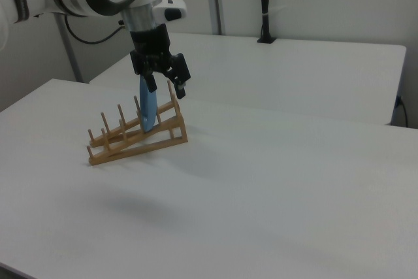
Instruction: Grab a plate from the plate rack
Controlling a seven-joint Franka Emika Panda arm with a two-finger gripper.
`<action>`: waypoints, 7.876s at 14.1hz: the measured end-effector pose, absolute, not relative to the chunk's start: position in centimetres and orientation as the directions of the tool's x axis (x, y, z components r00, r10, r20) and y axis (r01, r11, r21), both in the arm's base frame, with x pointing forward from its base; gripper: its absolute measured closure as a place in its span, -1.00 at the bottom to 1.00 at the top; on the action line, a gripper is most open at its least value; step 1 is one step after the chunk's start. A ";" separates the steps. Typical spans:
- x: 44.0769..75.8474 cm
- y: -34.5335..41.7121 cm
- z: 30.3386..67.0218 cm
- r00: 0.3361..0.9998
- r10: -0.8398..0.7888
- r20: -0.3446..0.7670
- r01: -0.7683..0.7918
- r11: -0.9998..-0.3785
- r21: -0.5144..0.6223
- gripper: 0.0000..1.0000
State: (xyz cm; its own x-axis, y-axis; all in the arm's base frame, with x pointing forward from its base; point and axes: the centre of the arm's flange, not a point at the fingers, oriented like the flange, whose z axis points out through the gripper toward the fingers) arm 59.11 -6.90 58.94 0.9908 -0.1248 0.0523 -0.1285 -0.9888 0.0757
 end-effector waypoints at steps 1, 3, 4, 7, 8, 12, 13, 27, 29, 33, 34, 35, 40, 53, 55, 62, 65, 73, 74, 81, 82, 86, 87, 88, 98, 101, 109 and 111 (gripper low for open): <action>59.2 -6.6 59.1 0.991 -0.119 0.055 -0.123 -0.989 0.076 -1.00; 59.3 -5.7 59.3 0.993 -0.104 0.061 -0.109 -0.991 0.078 -1.00; 59.5 -5.3 59.4 0.993 -0.095 0.075 -0.101 -0.992 0.079 -1.00; 60.1 -4.4 60.1 0.988 -0.075 0.136 -0.086 -0.993 0.078 -1.00; 60.3 -4.1 60.2 0.987 -0.069 0.146 -0.081 -0.994 0.078 -1.00; 62.3 -0.6 60.3 0.963 -0.004 0.269 -0.026 -0.997 0.078 -1.00; 63.3 1.4 59.8 0.950 0.030 0.309 0.006 -0.997 0.080 -1.00; 68.3 13.3 52.2 0.870 0.323 0.373 0.223 -0.932 0.287 -0.66; 68.7 13.5 51.5 0.862 0.337 0.379 0.228 -0.925 0.305 -0.55; 68.6 14.6 52.0 0.852 0.352 0.388 0.236 -0.919 0.315 0.21; 68.5 14.8 52.2 0.850 0.352 0.392 0.235 -0.920 0.315 0.44; 68.5 14.8 52.4 0.848 0.354 0.395 0.235 -0.919 0.317 0.63; 68.3 14.8 54.2 0.836 0.350 0.422 0.226 -0.922 0.316 0.82; 65.1 9.8 62.9 0.841 0.223 0.492 0.123 -0.966 0.228 0.84; 63.9 5.8 65.2 0.864 0.100 0.494 0.052 -0.993 0.111 0.84; 59.1 -7.6 63.8 0.967 -0.016 0.253 0.010 -0.995 -0.103 0.84; 57.8 -11.4 59.7 0.984 0.066 0.165 0.084 -0.991 -0.103 0.84; 59.1 -16.8 46.8 0.989 0.128 0.075 0.135 -0.987 -0.092 0.84; 59.8 -17.1 45.0 0.990 0.125 0.067 0.130 -0.988 -0.087 0.84; 61.7 -18.8 37.6 0.994 0.099 0.036 0.101 -0.993 -0.065 0.84; 61.7 -19.0 37.0 0.995 0.095 0.032 0.097 -0.993 -0.064 0.84; 61.9 -19.6 34.6 0.995 0.103 0.003 0.103 -0.993 -0.053 0.79; 61.9 -19.7 34.1 0.994 0.108 -0.007 0.108 -0.993 -0.047 0.70; 61.8 -19.7 33.5 0.993 0.114 -0.019 0.113 -0.993 -0.042 0.51; 62.3 -19.3 37.5 0.991 0.137 0.013 0.137 -0.990 -0.018 -0.99; 61.2 -16.1 45.1 0.987 0.156 0.045 0.157 -0.987 -0.030 -1.00; 57.3 -3.2 54.9 0.996 0.079 -0.036 0.079 -0.997 0.000 -1.00; 57.3 -0.9 55.3 0.997 0.078 -0.029 0.078 -0.997 0.002 -1.00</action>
